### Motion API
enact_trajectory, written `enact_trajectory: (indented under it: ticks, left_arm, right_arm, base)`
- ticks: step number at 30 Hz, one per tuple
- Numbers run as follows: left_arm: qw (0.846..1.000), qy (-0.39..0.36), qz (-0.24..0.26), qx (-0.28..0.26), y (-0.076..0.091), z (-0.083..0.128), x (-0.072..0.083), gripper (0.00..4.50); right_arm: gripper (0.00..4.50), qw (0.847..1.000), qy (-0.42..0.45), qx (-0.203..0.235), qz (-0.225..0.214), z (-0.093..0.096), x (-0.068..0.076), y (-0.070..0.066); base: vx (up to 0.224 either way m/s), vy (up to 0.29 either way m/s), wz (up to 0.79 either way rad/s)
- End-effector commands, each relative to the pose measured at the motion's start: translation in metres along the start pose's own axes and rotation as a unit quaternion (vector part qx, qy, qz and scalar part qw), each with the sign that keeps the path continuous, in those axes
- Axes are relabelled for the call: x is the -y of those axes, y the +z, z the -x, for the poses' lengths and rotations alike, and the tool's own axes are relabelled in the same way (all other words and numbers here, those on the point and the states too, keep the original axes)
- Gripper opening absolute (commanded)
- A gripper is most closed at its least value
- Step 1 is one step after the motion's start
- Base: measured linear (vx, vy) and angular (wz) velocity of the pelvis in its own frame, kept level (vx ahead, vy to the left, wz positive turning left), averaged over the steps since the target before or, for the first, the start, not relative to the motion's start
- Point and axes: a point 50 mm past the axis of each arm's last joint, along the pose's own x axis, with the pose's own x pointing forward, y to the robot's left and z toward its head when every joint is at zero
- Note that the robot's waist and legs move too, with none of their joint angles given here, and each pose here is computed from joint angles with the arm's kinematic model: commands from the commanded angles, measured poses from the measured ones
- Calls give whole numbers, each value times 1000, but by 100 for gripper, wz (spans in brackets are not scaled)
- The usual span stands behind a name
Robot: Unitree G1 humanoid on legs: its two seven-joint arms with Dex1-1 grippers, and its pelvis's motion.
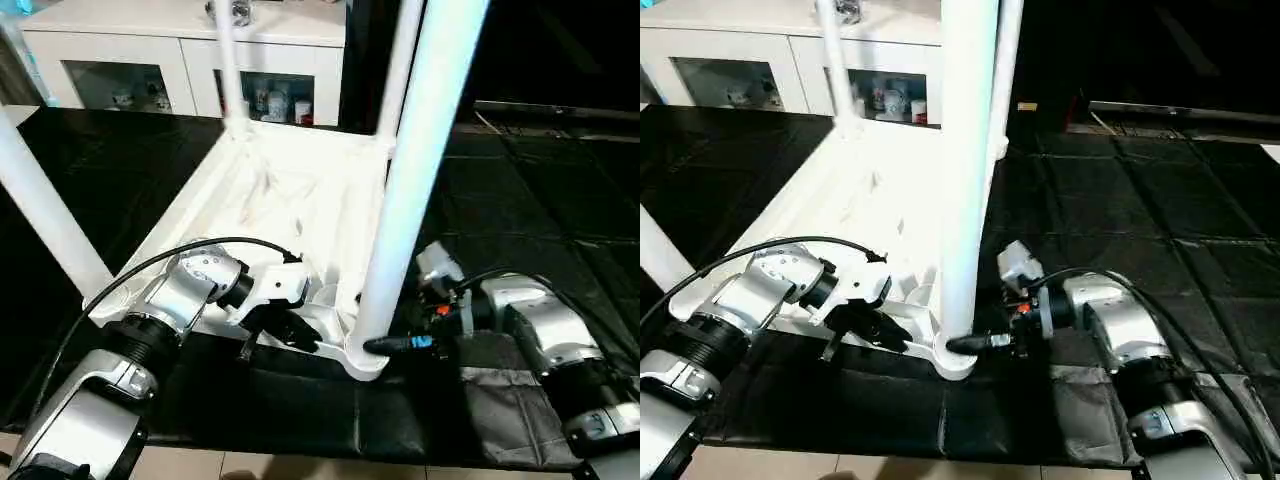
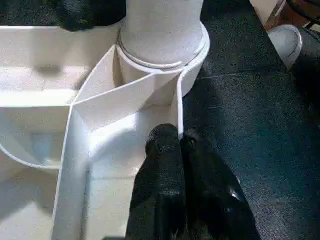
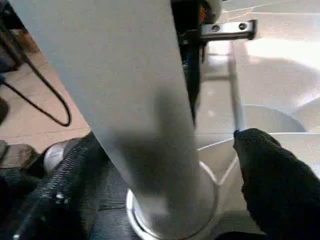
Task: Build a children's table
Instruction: Rotate leg to tighten
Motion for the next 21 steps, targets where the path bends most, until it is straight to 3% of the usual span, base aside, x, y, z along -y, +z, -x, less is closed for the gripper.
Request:
enact_trajectory:
  ticks: [1, 16, 21]
  left_arm:
    - [999, -41, -21, -11, 6, -7, 2, 0]
    - [1000, -11, -4, -15, 3, -6, -3, 0]
    - [997, 70, 33, 0, 5, -7, -17, 0]
  right_arm:
    - [357, 1000, 12, -18, -2, 3, 0, 0]
    - [250, 999, 29, -3, -20, -1, 2, -1]
    - [219, 998, -42, 36, -24, -10, 4, -3]
  base:
    - [0, 0, 0]
    - [0, 0, 0]
    - [0, 0, 0]
